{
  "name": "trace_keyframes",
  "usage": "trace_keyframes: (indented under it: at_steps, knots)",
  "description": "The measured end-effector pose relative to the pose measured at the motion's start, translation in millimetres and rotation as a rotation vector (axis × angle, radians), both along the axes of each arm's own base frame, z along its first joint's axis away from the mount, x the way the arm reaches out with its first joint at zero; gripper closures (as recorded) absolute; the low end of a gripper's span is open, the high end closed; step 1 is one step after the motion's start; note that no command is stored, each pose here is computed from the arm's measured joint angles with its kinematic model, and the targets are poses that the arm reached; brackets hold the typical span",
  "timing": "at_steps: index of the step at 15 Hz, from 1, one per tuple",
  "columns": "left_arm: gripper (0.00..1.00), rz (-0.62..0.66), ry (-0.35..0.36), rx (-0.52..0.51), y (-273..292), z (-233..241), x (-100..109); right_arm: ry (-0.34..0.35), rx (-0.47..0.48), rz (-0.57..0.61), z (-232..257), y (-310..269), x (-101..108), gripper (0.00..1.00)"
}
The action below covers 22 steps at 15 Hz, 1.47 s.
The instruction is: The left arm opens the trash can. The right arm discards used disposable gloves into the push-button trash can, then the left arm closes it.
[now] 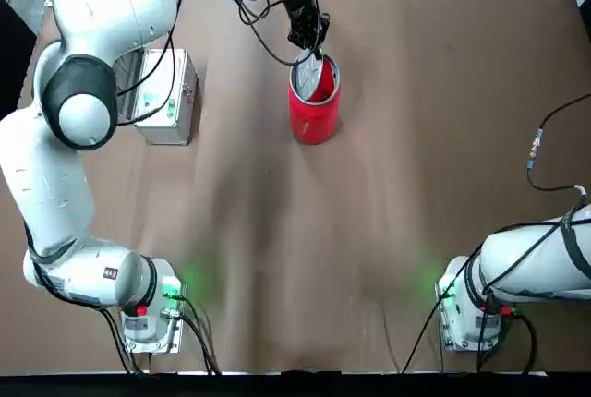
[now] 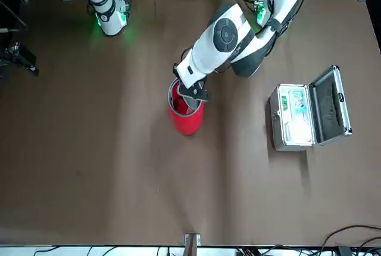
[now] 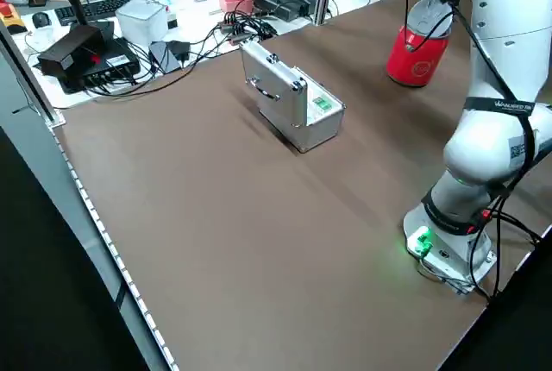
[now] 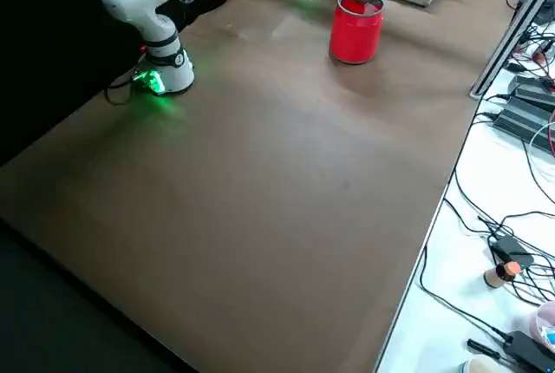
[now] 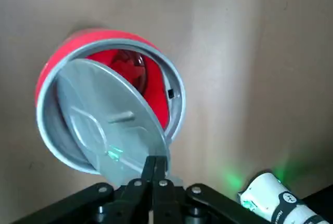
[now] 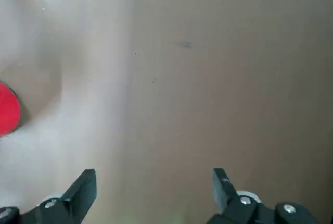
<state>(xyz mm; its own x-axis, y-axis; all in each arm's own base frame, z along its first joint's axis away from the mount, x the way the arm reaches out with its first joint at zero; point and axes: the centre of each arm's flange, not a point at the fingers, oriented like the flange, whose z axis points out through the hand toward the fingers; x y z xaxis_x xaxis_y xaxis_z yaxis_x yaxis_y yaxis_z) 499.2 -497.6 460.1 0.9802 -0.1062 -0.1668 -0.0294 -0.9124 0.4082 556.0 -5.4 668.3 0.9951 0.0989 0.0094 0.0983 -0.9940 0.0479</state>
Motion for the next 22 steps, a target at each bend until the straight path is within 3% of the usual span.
trace_keyframes:
  at_steps: [12, 17, 22]
  knots:
    - [0.99, -0.006, -0.007, 0.029, 1, -15, 4, -0.013, -0.001, 0.01, 5, 4, 0, 0.01]
    - [0.99, -0.017, -0.02, 0.027, -16, -31, -3, -0.021, 0.001, 0.013, 6, 5, 1, 0.01]
    - [0.99, -0.014, -0.048, 0.026, -27, -42, -6, -0.018, 0.088, -0.007, 4, -2, 1, 0.01]
